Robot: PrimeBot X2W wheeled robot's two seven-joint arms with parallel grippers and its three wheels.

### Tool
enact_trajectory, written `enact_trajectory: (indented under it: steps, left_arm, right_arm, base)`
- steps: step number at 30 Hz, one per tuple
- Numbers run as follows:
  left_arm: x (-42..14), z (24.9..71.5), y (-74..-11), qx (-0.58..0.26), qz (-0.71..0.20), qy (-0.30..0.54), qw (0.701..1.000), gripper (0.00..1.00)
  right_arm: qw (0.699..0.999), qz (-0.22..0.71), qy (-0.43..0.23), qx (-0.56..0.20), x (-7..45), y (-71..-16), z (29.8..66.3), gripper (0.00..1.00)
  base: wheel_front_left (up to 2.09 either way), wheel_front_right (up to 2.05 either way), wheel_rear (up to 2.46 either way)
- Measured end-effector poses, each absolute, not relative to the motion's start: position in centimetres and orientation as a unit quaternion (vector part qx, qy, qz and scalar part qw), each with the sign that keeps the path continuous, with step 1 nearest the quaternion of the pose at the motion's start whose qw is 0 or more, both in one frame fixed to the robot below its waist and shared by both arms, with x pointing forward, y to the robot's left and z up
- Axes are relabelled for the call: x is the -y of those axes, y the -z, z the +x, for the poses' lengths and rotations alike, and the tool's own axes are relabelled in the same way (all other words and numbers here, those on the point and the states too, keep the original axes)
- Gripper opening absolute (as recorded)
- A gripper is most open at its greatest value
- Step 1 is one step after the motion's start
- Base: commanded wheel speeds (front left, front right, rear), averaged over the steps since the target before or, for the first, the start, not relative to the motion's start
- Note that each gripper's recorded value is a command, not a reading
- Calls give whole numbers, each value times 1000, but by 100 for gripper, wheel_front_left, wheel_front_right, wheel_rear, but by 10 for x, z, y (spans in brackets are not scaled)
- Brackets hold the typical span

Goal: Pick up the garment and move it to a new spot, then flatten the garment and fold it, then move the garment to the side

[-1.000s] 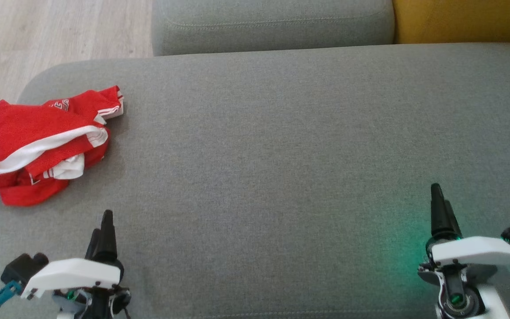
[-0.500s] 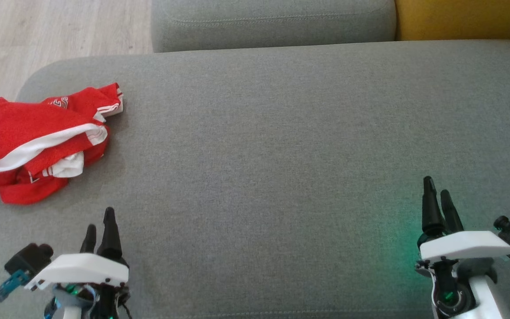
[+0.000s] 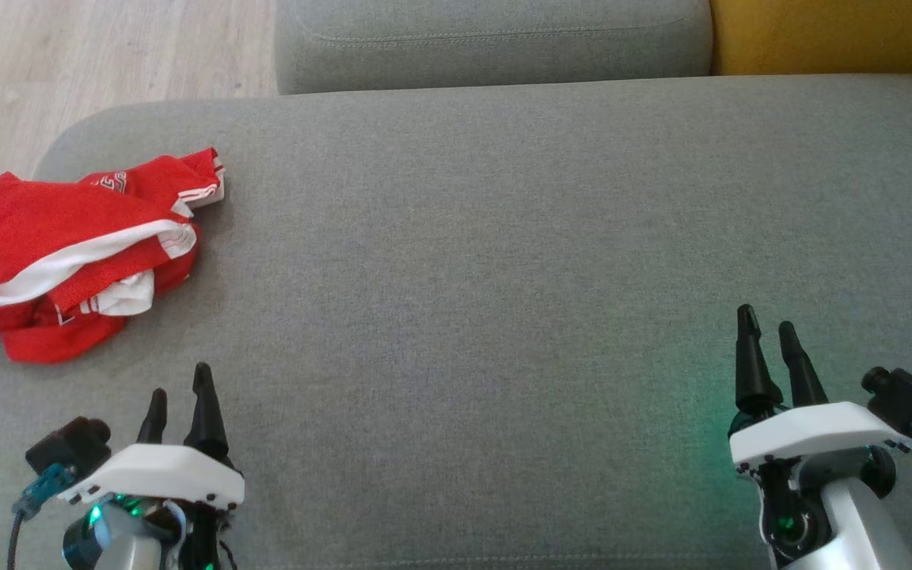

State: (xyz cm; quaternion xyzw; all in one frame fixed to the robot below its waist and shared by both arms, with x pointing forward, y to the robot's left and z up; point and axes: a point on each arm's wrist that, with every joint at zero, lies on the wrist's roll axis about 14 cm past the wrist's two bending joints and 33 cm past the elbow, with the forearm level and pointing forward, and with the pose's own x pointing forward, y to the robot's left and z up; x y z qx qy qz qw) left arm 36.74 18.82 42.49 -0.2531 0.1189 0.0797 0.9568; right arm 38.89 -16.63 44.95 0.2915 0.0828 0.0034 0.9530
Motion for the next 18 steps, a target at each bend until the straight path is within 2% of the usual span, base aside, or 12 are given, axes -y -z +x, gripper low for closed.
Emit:
enact_trajectory:
  steps: [18]
  left_arm:
    - [-182, 379, -439, -92, -134, -54, 985, 100]
  right_arm:
    - [983, 171, -25, -65, 166, -456, 397, 100]
  base:
    - [0, 0, 0]
